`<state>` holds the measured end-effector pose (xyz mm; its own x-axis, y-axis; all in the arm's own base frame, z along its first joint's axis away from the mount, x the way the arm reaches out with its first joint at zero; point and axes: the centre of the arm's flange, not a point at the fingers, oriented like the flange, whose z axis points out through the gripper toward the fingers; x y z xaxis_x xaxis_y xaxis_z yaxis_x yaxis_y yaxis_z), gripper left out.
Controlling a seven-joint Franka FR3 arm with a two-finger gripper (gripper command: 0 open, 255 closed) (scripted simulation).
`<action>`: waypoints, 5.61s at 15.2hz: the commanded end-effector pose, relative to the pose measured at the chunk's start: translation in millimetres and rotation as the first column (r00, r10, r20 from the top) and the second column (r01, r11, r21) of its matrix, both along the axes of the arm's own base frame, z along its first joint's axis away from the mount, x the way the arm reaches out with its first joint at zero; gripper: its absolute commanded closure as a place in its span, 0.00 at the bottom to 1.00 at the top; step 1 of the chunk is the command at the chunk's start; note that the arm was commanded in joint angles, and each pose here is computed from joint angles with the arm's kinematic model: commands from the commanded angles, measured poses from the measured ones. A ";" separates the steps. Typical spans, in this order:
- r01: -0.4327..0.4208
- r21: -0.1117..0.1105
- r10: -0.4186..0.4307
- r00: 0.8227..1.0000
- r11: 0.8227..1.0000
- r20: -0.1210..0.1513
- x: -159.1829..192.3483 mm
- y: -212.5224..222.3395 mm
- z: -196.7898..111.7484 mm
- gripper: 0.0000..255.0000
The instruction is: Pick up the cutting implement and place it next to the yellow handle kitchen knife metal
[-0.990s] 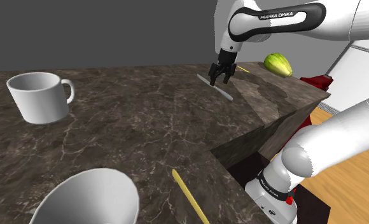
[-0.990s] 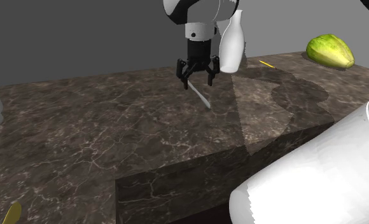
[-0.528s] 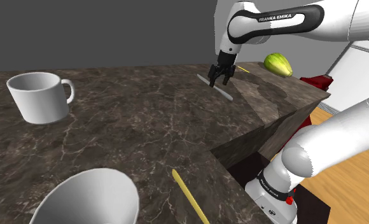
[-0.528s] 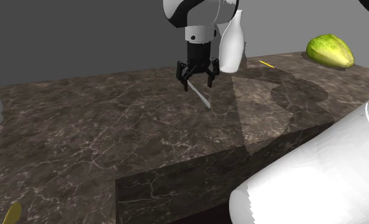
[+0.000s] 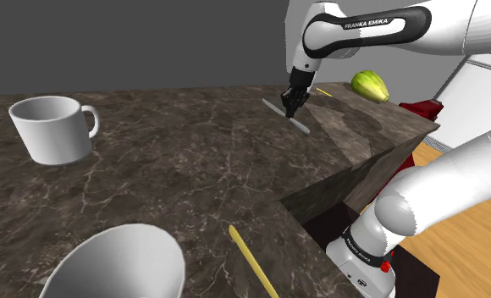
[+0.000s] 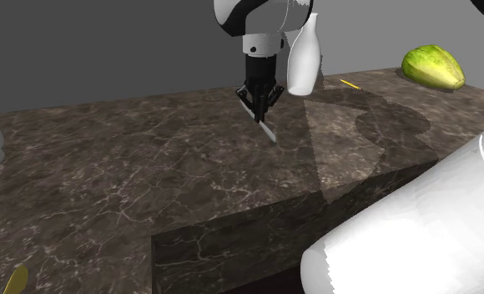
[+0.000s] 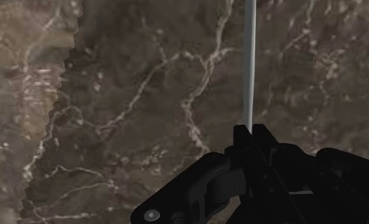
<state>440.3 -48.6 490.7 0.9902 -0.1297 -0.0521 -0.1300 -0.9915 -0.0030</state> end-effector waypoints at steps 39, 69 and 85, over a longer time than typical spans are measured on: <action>0.000 0.000 0.000 1.000 1.000 0.000 -115.9 87.4 126.8 1.00; 0.000 0.000 0.000 1.000 1.000 0.000 -432.0 325.9 126.8 1.00; 0.000 0.000 0.000 1.000 1.000 0.000 -600.7 453.0 126.8 1.00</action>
<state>-146.9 399.5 617.4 0.9903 -0.1289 -0.0511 -0.1292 -0.9916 -0.0034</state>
